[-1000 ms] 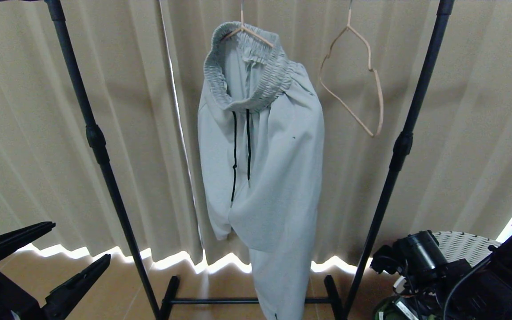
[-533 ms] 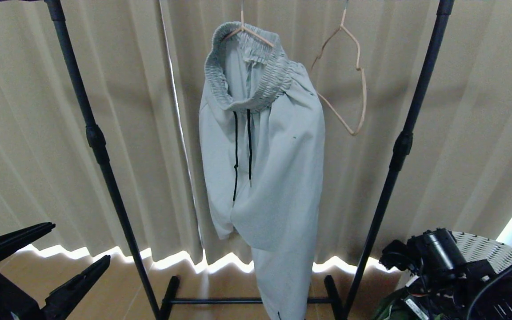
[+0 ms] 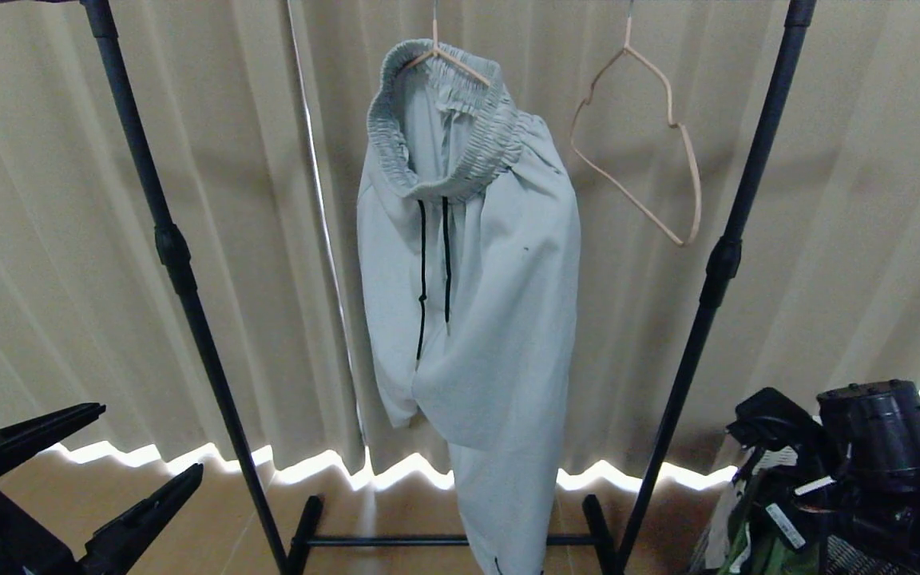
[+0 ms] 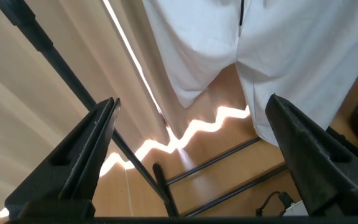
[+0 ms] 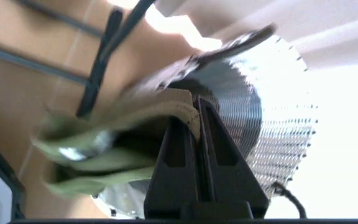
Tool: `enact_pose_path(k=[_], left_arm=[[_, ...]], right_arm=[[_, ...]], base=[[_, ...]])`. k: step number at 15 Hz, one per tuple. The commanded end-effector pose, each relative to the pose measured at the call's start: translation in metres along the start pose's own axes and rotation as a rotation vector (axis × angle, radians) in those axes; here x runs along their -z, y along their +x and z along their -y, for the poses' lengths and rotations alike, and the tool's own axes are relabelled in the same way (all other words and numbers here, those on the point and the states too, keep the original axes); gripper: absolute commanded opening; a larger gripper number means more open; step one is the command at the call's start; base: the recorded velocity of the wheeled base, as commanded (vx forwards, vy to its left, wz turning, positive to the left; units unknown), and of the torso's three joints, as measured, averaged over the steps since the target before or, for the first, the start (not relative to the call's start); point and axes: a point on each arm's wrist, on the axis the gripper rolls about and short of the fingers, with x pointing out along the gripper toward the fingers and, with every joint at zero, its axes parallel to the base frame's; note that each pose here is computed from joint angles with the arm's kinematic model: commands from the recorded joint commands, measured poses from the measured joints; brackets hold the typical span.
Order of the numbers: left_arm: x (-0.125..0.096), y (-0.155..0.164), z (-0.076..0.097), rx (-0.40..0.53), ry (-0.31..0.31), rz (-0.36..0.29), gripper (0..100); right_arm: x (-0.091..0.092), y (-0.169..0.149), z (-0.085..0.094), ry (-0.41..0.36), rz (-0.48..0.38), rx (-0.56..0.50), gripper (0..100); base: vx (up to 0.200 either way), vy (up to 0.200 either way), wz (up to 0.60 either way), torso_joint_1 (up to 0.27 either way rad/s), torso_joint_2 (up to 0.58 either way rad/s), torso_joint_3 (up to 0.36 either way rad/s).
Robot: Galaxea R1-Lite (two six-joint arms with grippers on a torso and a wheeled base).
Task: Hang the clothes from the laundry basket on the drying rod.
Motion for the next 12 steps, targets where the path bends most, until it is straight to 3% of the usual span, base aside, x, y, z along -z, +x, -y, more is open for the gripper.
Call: enact_pose_path(k=[1, 4, 9, 12], left_arm=[[0.000, 0.000, 0.000, 0.003, 0.002, 0.001, 100], [-0.001, -0.001, 0.001, 0.004, 0.003, 0.009, 100], [-0.001, -0.004, 0.000, 0.000, 0.005, 0.021, 100], [0.003, -0.004, 0.002, 0.007, 0.002, 0.008, 100]], right_arm=[[-0.006, -0.027, 0.014, 0.059, 0.131, 0.034, 0], [-0.012, -0.040, 0.021, 0.090, 0.198, 0.053, 0], [-0.027, -0.046, 0.027, 0.112, 0.262, 0.059, 0], [-0.038, -0.048, 0.030, 0.113, 0.317, -0.001, 0]], base=[[0.000, 0.000, 0.00, 0.000, 0.00, 0.000], [0.000, 0.000, 0.00, 0.000, 0.00, 0.000], [-0.200, 0.000, 0.00, 0.003, 0.00, 0.001], [-0.200, 0.000, 0.00, 0.004, 0.01, 0.005]])
